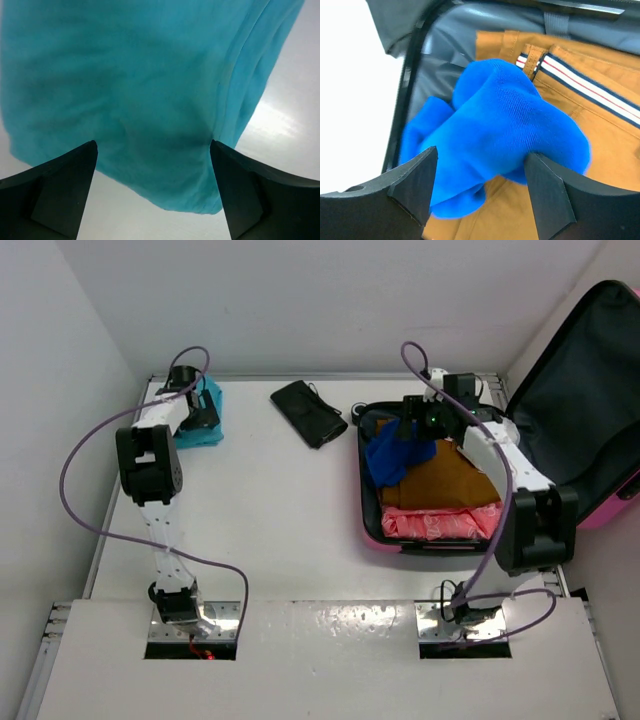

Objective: Pack the luggage

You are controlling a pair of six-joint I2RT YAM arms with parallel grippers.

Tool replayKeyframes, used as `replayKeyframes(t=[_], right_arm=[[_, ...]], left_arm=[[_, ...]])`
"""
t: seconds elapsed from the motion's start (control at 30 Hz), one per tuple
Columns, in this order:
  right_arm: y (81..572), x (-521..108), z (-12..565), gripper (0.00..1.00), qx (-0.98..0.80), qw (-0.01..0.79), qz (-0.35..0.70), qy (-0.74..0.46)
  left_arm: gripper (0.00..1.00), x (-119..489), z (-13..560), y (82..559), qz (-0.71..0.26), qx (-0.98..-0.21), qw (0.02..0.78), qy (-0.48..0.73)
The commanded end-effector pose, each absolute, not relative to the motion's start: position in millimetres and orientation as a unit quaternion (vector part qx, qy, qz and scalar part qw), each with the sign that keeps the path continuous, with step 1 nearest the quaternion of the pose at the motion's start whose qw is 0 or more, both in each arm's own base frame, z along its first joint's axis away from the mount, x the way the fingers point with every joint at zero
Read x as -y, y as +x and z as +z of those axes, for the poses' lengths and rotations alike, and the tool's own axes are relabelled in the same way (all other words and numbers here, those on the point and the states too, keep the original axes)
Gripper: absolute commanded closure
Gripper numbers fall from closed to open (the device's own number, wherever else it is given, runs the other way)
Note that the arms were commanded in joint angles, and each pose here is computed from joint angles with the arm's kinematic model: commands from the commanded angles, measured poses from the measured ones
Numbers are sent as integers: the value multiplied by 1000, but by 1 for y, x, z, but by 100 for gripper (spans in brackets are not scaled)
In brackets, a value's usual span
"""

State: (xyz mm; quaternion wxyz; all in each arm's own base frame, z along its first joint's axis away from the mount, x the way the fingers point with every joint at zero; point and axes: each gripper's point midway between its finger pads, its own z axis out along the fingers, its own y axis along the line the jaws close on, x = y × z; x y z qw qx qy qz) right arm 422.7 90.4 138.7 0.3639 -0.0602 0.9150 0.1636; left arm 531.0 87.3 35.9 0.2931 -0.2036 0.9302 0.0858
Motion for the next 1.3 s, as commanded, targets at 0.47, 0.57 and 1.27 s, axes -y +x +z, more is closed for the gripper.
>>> replayKeyframes(t=[0.47, 0.57, 1.27], right_arm=[[359, -36, 297, 30, -868, 479, 116, -67], [353, -29, 304, 33, -862, 491, 114, -53], [297, 81, 301, 33, -811, 567, 32, 141]], left_arm=[[66, -60, -34, 506, 15, -964, 190, -186], [100, -25, -1, 516, -88, -959, 215, -163], [100, 456, 298, 324, -443, -615, 429, 492]])
